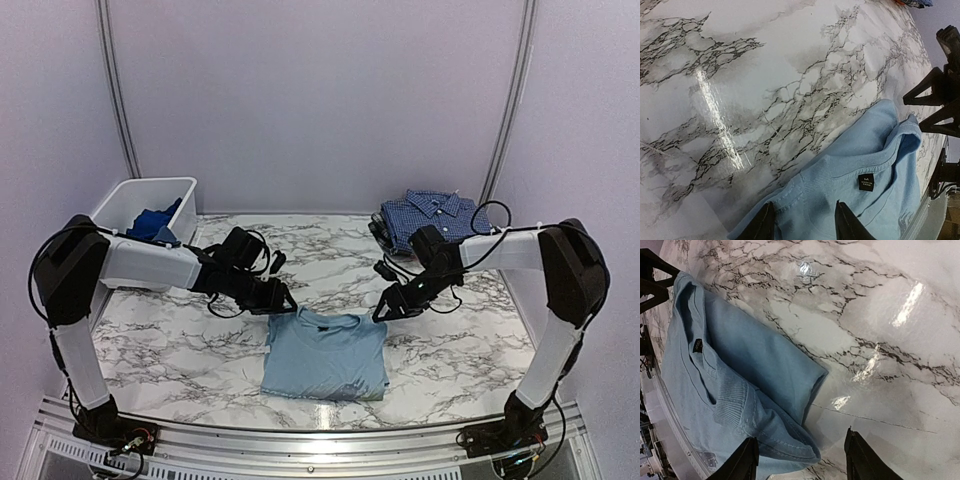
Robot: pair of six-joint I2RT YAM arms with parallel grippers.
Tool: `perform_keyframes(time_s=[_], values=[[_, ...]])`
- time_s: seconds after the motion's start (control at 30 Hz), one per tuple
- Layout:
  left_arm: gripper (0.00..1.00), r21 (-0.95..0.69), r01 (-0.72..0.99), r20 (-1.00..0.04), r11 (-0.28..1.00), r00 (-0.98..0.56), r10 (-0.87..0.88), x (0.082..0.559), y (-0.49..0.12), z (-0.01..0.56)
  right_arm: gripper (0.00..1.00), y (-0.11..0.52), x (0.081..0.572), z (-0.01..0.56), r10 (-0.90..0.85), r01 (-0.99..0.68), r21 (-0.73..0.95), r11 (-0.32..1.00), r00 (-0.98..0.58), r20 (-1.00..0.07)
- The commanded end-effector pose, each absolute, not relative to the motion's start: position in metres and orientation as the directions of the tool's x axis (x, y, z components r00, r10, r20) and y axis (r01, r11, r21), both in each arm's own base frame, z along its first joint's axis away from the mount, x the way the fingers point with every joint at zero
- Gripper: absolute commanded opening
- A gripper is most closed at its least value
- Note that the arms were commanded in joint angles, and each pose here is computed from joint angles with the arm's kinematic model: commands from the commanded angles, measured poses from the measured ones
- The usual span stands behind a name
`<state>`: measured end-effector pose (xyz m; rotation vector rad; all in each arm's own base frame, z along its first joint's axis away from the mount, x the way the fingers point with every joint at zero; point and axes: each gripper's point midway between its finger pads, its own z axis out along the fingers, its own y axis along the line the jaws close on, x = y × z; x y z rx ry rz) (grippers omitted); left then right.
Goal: Fold and stack the mixed laundry pile
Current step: Smooth out the square-folded T-shirt at the center of the board.
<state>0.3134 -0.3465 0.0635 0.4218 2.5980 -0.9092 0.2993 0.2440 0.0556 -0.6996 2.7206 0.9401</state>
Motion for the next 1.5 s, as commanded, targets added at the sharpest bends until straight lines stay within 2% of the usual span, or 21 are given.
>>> perform_keyframes(time_s=[0.0,0.07,0.17,0.23,0.53,1.1,1.47], values=[[0.40,-0.552,0.398,-0.407,0.733,-0.896,0.179,0.313,-0.356,0.061,0.56,0.244,0.301,0.056,-0.389,-0.493,0.539,0.683,-0.870,-0.303],[0.34,-0.549,0.400,-0.410,0.734,-0.894,0.181,0.314,-0.356,0.063,0.56,0.244,0.299,0.055,-0.388,-0.485,0.547,0.682,-0.874,-0.292],[0.30,-0.551,0.411,-0.427,0.726,-0.886,0.178,0.313,-0.355,0.073,0.54,0.244,0.295,0.055,-0.389,-0.483,0.554,0.678,-0.876,-0.287],[0.27,-0.550,0.416,-0.433,0.724,-0.883,0.178,0.312,-0.354,0.076,0.50,0.244,0.294,0.055,-0.389,-0.484,0.555,0.677,-0.875,-0.288],[0.00,-0.558,0.414,-0.435,0.719,-0.884,0.172,0.305,-0.350,0.082,0.01,0.253,0.298,0.066,-0.393,-0.503,0.586,0.636,-0.864,-0.315],[0.00,-0.526,0.343,-0.446,0.778,-0.891,0.091,0.291,-0.316,0.088,0.00,0.263,0.321,0.116,-0.350,-0.561,0.559,0.611,-0.824,-0.445],[0.00,-0.414,0.253,-0.437,0.875,-0.898,0.053,0.305,-0.294,0.055,0.00,0.263,0.333,0.072,-0.360,-0.508,0.554,0.659,-0.860,-0.361]])
